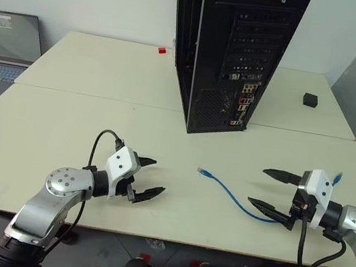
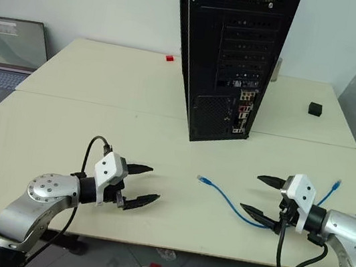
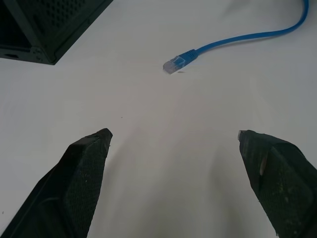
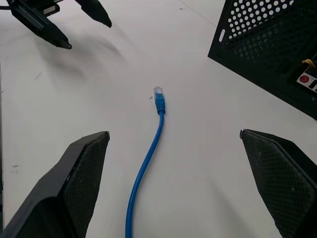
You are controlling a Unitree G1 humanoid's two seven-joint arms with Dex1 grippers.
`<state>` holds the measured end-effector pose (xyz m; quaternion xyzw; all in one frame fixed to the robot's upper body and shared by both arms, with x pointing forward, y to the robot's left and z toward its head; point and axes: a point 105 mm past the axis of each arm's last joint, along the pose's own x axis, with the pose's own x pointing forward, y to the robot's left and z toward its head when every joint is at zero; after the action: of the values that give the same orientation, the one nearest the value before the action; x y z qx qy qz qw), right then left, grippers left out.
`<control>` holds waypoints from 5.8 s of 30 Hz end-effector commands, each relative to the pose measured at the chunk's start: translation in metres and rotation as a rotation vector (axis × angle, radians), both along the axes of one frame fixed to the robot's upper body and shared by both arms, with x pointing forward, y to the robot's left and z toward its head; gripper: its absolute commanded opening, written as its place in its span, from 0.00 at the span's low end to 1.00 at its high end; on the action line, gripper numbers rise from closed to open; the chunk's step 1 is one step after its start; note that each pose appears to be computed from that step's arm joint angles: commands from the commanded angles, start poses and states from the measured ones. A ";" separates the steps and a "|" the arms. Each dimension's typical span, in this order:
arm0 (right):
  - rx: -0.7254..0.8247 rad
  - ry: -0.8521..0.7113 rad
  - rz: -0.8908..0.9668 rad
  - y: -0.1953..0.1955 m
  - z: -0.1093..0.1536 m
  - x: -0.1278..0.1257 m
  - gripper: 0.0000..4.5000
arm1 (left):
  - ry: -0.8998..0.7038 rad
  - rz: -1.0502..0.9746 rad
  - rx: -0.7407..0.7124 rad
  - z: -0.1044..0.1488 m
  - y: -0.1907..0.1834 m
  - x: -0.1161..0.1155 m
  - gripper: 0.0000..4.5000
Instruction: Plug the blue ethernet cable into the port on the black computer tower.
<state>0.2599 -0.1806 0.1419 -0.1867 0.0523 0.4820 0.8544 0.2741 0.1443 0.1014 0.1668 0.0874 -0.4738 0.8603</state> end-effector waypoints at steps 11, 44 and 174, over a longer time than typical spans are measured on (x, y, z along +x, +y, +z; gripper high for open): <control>-0.016 -0.047 0.014 0.000 0.007 -0.001 1.00 | -0.055 -0.042 -0.011 0.012 -0.009 -0.005 0.97; 0.101 0.008 -0.052 0.078 -0.061 0.048 1.00 | -0.048 -0.029 0.067 0.001 -0.018 0.002 0.97; 0.034 0.145 0.314 0.098 0.019 0.009 0.93 | -0.455 -0.386 0.207 0.008 -0.049 -0.005 0.06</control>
<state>0.2743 -0.0864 0.1453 -0.1836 0.0944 0.6190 0.7578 0.2767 0.1005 0.1015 0.3065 -0.0299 -0.5689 0.7626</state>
